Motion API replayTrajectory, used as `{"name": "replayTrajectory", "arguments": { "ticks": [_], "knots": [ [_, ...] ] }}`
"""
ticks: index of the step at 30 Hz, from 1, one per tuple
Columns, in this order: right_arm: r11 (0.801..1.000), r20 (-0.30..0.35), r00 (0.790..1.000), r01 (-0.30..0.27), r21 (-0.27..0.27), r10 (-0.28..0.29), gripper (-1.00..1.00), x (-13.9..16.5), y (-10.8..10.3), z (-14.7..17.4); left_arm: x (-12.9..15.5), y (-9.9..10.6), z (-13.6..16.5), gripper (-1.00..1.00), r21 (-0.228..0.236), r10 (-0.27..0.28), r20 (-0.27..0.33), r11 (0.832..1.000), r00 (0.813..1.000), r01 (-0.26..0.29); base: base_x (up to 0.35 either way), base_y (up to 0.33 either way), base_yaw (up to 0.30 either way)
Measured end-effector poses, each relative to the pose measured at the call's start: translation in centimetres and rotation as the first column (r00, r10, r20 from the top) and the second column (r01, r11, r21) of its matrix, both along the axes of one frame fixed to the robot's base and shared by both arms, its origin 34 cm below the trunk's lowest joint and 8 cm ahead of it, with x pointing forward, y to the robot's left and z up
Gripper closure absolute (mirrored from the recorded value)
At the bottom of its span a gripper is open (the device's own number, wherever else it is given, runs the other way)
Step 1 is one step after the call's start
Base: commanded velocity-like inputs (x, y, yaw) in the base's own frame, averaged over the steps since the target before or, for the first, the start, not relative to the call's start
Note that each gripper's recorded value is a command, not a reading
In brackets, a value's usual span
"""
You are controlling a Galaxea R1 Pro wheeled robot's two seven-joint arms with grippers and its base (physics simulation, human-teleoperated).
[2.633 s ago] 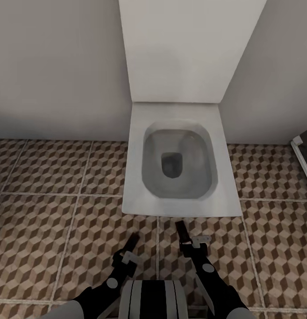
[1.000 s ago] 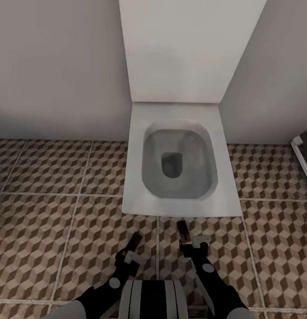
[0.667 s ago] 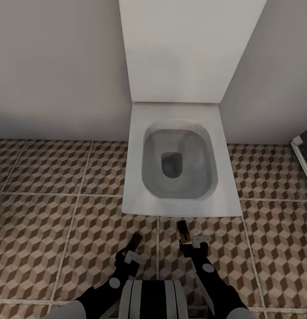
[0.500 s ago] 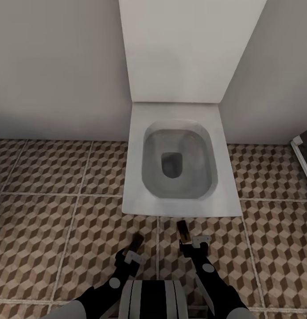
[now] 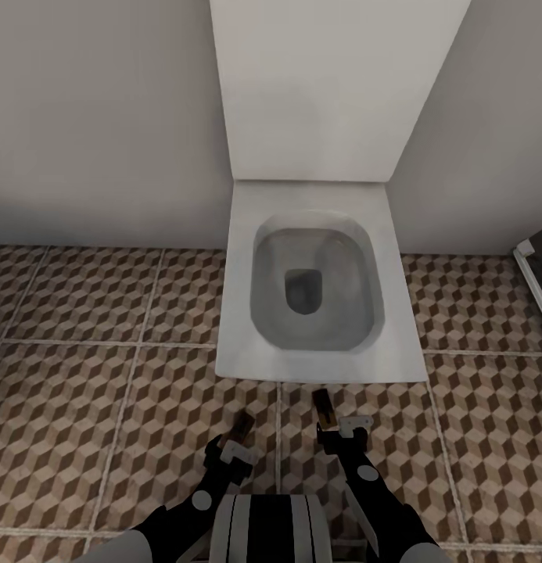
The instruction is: Take the four mousetraps from the cabinet in the bathroom and place them on the bathroom floor. Make sure all four end up on the same floor surface, and ensure that at least two of them are either under or directly next to the same bathroom sink.
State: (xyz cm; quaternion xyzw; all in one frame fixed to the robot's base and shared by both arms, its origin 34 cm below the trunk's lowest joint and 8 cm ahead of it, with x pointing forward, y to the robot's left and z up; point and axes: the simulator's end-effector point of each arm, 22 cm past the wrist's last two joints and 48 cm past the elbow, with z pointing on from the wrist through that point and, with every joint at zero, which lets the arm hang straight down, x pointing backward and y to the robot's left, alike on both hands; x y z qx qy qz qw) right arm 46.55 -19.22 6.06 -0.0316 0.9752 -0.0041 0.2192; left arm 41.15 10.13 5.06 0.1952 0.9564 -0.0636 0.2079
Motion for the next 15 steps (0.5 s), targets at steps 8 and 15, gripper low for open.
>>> {"name": "replayTrajectory", "arguments": {
  "ticks": [8, 15],
  "knots": [
    [1.0, -0.001, 1.0, 0.0, 0.0, 0.0, -1.0, -0.02, 0.0, -0.03, 0.0, -0.03, -0.01, -1.0, -0.001, -0.001, 0.001, 1.0, 1.0, 0.001, -0.145, 0.0, 0.0],
    [1.0, -0.001, 1.0, 0.0, -0.001, 0.0, -1.0, -0.02, -0.05, -0.04, -0.02, -0.04, -0.01, -1.0, -0.001, -0.002, 0.001, 1.0, 1.0, 0.002, -0.307, 0.0, 0.0]
  ]
}}
